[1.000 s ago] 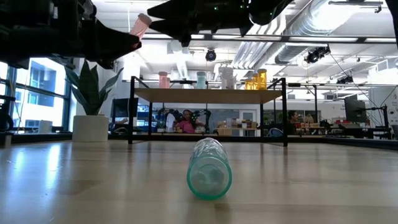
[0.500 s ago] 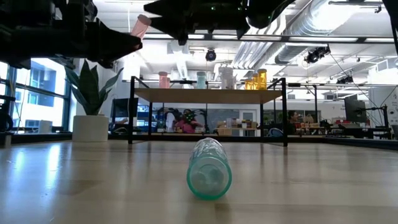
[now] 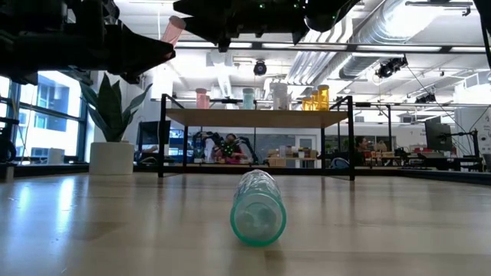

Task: Pick and place medicine bottles onto shelf by color
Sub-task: Put the pink pill bottle aligned with the other pink pill bottles on the shelf

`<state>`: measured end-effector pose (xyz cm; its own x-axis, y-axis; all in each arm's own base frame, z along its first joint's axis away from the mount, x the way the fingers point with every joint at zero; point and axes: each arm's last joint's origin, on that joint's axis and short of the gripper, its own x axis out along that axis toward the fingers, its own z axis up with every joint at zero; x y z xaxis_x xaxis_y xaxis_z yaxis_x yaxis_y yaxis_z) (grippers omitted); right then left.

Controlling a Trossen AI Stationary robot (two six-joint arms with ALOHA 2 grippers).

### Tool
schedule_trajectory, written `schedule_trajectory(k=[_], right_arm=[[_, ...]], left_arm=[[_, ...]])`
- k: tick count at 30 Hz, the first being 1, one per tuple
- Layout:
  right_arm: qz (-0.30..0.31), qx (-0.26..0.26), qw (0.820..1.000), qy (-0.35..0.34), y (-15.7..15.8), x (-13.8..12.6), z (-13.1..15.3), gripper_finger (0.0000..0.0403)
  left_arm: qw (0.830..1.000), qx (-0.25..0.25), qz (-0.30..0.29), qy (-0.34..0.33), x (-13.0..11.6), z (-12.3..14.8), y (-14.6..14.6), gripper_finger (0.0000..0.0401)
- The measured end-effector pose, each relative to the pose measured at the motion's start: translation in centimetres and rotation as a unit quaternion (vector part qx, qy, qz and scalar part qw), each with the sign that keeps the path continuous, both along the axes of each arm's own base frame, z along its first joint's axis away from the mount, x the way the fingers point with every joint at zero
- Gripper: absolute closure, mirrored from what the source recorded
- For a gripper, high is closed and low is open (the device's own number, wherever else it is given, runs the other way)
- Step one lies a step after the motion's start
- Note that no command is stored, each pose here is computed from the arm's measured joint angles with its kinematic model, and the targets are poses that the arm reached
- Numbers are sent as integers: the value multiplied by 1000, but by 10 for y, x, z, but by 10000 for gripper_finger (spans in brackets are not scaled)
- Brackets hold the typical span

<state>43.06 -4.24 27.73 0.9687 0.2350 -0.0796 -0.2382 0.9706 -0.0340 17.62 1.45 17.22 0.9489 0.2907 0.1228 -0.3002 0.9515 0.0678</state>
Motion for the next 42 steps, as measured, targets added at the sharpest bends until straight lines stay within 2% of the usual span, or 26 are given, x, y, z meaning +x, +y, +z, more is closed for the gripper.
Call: schedule_trajectory(k=[15,24,34,42], right_arm=[[-27,-24,999,-4,4,2,-1,194],[-26,-27,999,-2,4,2,-2,233],[-25,-26,999,-4,4,2,-2,249],[-25,-26,999,-1,4,2,-2,302]], left_arm=[[1000,0,-8,-17,0,3,0,302],[1000,2,-8,-17,9,13,0,301],[1000,0,-6,-9,10,11,0,301],[1000,0,-4,-9,10,11,0,301]])
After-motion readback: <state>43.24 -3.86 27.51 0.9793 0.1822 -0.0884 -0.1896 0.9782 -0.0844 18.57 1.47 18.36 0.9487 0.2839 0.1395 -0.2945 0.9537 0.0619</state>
